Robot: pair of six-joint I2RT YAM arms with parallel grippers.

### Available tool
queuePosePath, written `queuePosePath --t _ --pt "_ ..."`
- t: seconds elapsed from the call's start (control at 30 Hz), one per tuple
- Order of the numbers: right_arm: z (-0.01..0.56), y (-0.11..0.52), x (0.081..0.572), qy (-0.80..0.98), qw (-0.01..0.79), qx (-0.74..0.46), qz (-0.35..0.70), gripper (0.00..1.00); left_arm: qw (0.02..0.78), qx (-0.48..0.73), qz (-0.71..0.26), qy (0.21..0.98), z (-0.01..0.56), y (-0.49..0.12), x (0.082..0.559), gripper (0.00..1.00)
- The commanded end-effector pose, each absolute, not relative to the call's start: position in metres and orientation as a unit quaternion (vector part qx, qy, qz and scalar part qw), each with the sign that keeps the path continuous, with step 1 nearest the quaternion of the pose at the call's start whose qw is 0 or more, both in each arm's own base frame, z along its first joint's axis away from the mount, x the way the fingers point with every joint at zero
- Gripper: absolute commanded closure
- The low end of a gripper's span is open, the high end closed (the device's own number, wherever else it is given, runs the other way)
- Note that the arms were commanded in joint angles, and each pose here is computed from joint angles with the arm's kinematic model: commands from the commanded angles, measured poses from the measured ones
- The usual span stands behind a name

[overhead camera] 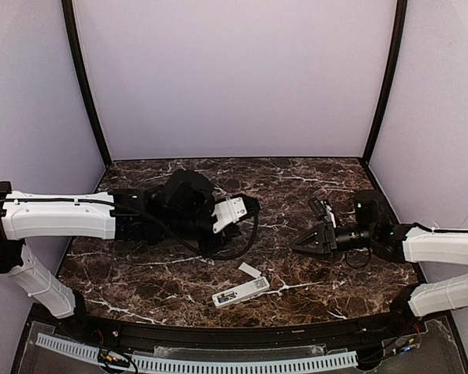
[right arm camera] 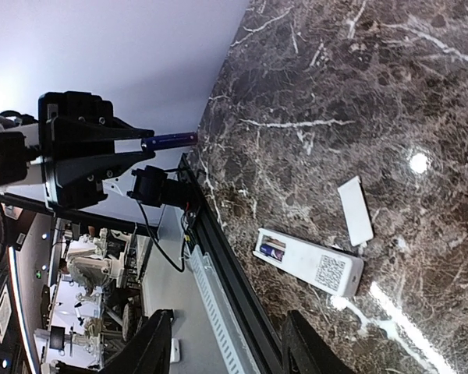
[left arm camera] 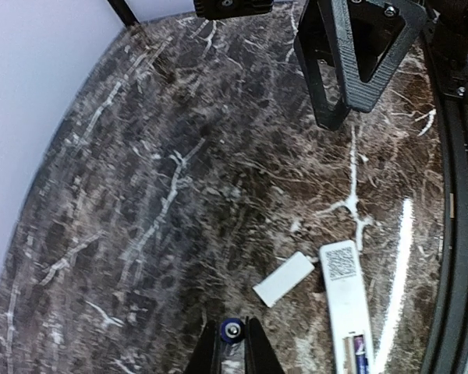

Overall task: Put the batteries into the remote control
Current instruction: Pass from the right arm to the left, then hold the remote control without the battery cover at the center of the board.

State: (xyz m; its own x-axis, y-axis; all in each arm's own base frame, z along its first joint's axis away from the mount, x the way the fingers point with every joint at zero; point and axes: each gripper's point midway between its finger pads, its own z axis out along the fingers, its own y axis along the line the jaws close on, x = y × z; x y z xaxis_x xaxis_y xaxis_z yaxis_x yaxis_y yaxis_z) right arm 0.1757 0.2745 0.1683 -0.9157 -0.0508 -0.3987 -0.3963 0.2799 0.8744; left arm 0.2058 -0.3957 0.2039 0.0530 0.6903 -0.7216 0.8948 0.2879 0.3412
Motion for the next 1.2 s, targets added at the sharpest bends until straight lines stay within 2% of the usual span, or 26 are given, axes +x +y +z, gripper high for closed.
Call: queuePosePath --t 0.0,0.3,0.8,1.17 --pt "0.143 0.277 0.169 0.794 0.140 -0.151 0.572 0.54 0.305 0.545 -0.235 0.745 0.164 -0.383 0.173 1.00" --pt "0.096 0.300 0.157 0.816 0.101 -0.167 0.544 0.58 0.270 0.517 -0.255 0.771 0.128 -0.381 0.175 1.00" --pt "0.066 0.330 0.167 0.836 0.092 -0.181 0.509 0.64 0.222 0.516 -0.289 0.775 0.106 -0.375 0.153 1.00" --pt "0.047 0.334 0.165 0.858 0.086 -0.192 0.469 0.68 0.210 0.532 -0.265 0.776 0.088 -0.367 0.138 1.00"
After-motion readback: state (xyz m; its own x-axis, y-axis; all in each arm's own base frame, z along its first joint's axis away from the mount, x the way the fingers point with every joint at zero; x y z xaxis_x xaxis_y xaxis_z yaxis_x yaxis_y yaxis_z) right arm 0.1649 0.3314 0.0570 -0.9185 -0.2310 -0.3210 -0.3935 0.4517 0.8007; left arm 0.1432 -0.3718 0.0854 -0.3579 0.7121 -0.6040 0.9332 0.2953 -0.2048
